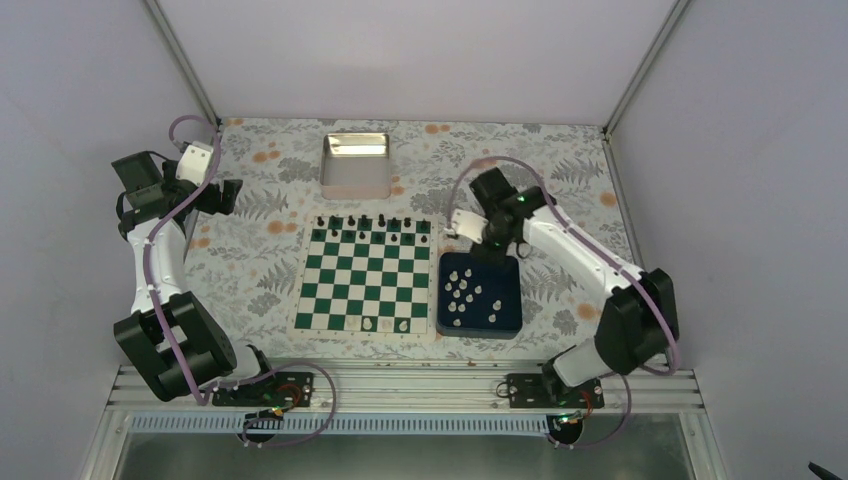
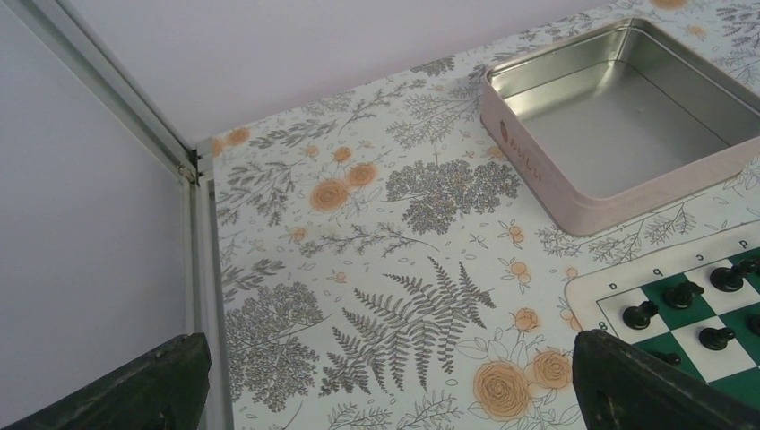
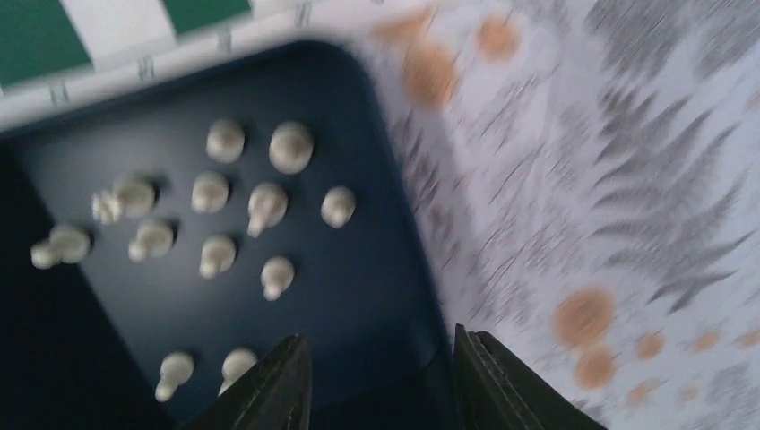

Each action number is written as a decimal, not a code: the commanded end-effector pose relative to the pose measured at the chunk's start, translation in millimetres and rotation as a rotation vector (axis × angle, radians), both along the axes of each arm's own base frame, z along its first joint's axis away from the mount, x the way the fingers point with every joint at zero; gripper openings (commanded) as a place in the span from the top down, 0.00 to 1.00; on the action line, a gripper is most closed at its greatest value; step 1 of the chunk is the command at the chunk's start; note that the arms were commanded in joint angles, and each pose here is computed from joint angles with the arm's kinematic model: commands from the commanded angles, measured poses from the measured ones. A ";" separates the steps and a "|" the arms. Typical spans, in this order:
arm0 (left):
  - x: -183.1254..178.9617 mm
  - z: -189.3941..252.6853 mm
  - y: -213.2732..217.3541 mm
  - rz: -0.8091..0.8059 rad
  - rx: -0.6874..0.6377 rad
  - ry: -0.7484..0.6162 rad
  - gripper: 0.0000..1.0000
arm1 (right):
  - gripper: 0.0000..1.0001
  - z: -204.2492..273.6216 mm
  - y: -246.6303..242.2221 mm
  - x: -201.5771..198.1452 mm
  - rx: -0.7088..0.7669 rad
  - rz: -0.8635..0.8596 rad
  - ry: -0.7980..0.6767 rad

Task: Set up the chess pieces on the board
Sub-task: Pick up the chess piece from the storage box.

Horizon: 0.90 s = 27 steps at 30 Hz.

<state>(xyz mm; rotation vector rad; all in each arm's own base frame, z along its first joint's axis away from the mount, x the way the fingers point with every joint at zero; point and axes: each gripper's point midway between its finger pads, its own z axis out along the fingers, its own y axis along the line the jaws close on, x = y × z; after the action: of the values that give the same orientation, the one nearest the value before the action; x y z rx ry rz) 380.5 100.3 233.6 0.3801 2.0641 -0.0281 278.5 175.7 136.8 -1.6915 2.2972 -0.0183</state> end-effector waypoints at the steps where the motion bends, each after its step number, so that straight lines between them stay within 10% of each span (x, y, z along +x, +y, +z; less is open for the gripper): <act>1: 2.9 5.6 -3.1 -0.013 0.020 -0.030 0.00 | 0.56 -33.4 -34.3 -30.9 -0.045 0.019 0.049; 27: 7.5 12.0 -12.3 -0.025 0.011 -0.038 0.00 | 0.52 -106.6 -66.1 -84.4 -0.148 -0.008 0.244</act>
<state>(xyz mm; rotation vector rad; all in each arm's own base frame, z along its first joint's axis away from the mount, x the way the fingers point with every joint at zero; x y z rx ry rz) 386.2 91.8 235.8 0.4002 2.0518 -0.0211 199.5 113.9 39.4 -1.8516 2.4986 0.0143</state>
